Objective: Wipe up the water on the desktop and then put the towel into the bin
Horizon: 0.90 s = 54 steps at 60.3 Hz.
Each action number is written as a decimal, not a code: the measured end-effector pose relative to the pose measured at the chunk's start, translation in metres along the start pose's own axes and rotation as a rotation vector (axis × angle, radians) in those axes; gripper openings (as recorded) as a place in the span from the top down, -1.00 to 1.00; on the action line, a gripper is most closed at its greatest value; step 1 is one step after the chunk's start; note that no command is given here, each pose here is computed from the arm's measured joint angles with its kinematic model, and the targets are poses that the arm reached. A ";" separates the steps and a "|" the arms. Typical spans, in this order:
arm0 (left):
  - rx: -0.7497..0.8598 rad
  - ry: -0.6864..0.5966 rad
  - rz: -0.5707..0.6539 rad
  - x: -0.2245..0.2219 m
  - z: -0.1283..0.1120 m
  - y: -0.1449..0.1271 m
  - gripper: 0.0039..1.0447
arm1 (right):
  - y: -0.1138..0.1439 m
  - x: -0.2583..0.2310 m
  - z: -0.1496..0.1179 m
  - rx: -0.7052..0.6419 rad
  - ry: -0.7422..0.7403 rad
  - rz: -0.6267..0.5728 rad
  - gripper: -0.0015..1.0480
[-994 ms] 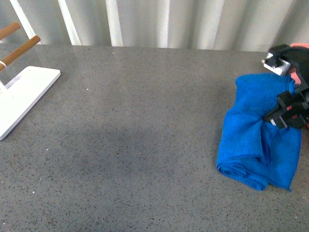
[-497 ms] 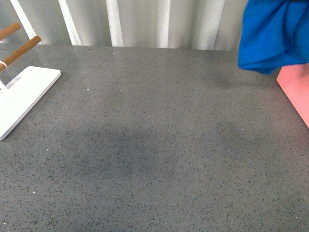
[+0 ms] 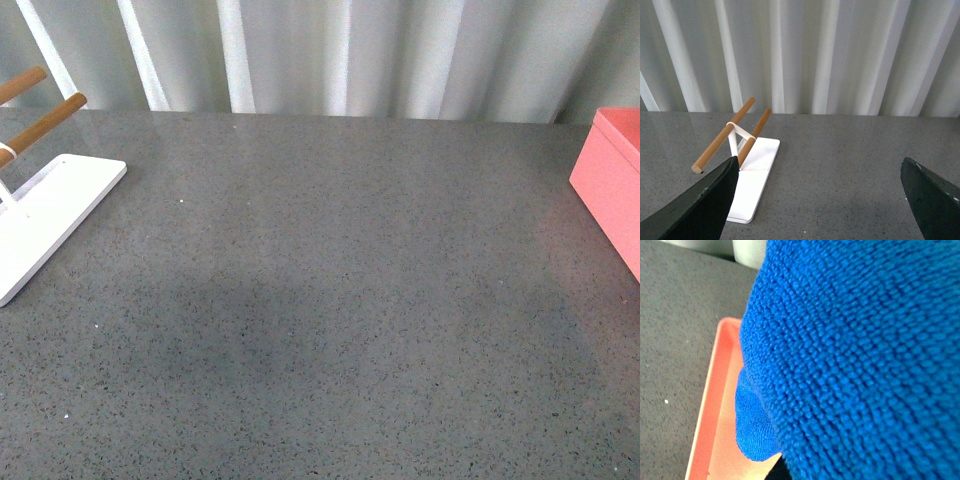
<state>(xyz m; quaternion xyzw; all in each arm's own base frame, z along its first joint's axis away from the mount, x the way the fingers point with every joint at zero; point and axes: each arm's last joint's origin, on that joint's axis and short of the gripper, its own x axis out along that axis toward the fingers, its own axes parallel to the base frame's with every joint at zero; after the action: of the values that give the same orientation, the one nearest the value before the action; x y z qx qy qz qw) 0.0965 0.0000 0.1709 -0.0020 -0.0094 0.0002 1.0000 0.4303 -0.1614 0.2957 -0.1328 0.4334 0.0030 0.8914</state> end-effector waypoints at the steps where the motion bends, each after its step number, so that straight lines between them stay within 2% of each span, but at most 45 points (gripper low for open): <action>1: 0.000 0.000 0.000 0.000 0.000 0.000 -0.88 | -0.003 0.001 -0.001 0.006 0.010 -0.002 0.93; 7: 0.000 0.000 0.000 0.000 0.000 0.000 -0.88 | -0.013 0.005 -0.006 0.023 0.049 0.011 0.93; 20: 0.000 0.000 0.000 0.000 0.000 0.000 -0.88 | -0.007 0.020 -0.016 0.027 0.076 0.042 0.93; 38: 0.000 0.000 0.000 0.000 0.000 0.000 -0.88 | 0.006 0.063 -0.062 0.091 0.202 0.101 0.92; 46: 0.000 0.000 0.000 0.000 0.000 0.000 -0.88 | 0.003 0.070 -0.076 0.120 0.231 0.098 0.52; 54: 0.000 0.000 0.000 0.000 0.000 0.000 -0.88 | -0.002 0.069 -0.077 0.130 0.226 0.095 0.15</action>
<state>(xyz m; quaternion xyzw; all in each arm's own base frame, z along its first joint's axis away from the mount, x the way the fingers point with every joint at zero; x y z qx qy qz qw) 0.0965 0.0000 0.1709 -0.0020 -0.0096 0.0002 1.0000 0.4138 -0.1893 0.1978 -0.0533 0.5360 0.0022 0.8426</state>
